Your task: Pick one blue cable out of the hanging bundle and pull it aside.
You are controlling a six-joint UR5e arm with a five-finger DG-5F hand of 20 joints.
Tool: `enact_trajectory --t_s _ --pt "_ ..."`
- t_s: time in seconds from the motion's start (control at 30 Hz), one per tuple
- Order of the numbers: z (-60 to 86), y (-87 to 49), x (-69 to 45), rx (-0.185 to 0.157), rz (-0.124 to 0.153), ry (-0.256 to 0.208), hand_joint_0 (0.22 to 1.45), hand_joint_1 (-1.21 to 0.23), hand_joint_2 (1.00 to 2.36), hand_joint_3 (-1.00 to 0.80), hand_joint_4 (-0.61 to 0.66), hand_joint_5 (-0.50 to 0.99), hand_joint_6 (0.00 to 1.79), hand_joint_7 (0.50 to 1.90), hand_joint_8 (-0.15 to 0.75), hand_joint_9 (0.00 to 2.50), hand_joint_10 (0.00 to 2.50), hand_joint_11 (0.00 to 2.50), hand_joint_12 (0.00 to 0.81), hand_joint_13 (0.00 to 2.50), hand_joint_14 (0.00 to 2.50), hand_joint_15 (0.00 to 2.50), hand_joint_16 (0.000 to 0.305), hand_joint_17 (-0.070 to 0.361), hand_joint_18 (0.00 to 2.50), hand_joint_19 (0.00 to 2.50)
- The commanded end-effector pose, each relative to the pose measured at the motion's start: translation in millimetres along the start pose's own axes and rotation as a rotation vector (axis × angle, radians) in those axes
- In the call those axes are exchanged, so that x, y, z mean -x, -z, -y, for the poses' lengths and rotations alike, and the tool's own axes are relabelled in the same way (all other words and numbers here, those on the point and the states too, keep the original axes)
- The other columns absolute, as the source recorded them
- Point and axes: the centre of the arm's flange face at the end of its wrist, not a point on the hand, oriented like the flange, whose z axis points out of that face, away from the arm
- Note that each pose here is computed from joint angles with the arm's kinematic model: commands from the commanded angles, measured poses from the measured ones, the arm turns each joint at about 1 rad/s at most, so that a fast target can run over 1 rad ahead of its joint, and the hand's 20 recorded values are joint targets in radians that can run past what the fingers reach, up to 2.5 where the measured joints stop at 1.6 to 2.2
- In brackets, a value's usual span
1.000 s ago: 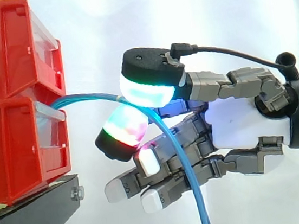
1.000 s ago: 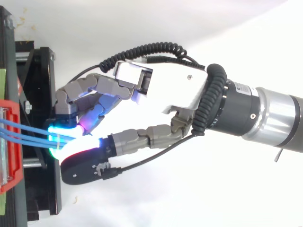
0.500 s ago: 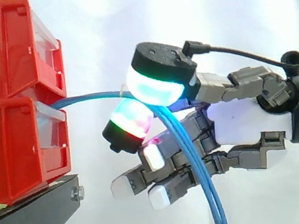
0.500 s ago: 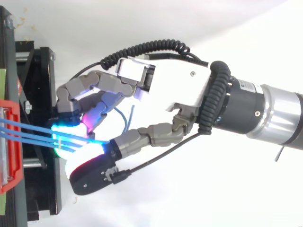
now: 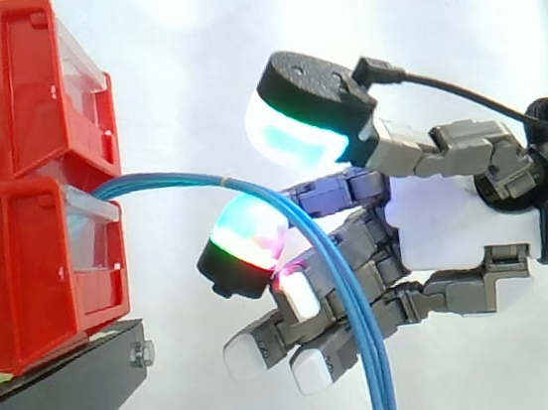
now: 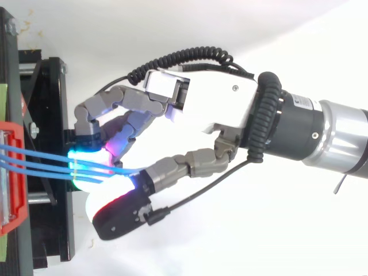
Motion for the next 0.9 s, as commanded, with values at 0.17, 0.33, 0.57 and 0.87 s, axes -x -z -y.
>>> enact_trajectory --t_s 0.17,0.33,0.57,0.87 --pt "0.9 -0.1 0.2 -0.001 0.000 0.001 0.55 -0.58 1.01 -0.34 0.19 -0.15 0.90 1.25 0.317 1.05 0.02 0.74 0.356 0.72 0.01 0.35 0.052 0.118 0.77 0.47" --pt "0.1 -0.3 1.7 0.000 0.002 0.000 0.56 -0.66 1.02 -0.18 0.20 -0.17 0.91 1.23 0.316 1.02 0.02 0.77 0.355 0.72 0.01 0.36 0.052 0.117 0.77 0.47" --pt "-0.3 -1.0 3.2 0.003 -0.002 0.000 0.70 -0.82 1.02 -0.30 0.09 -0.17 0.92 1.33 0.310 1.00 0.02 0.77 0.343 0.74 0.01 0.35 0.050 0.112 0.83 0.41" --pt "-0.2 -0.9 3.1 0.002 -0.004 -0.001 0.78 -0.89 1.00 -0.50 0.04 -0.15 0.93 1.55 0.289 1.07 0.02 0.78 0.329 0.79 0.01 0.35 0.046 0.104 0.87 0.39"
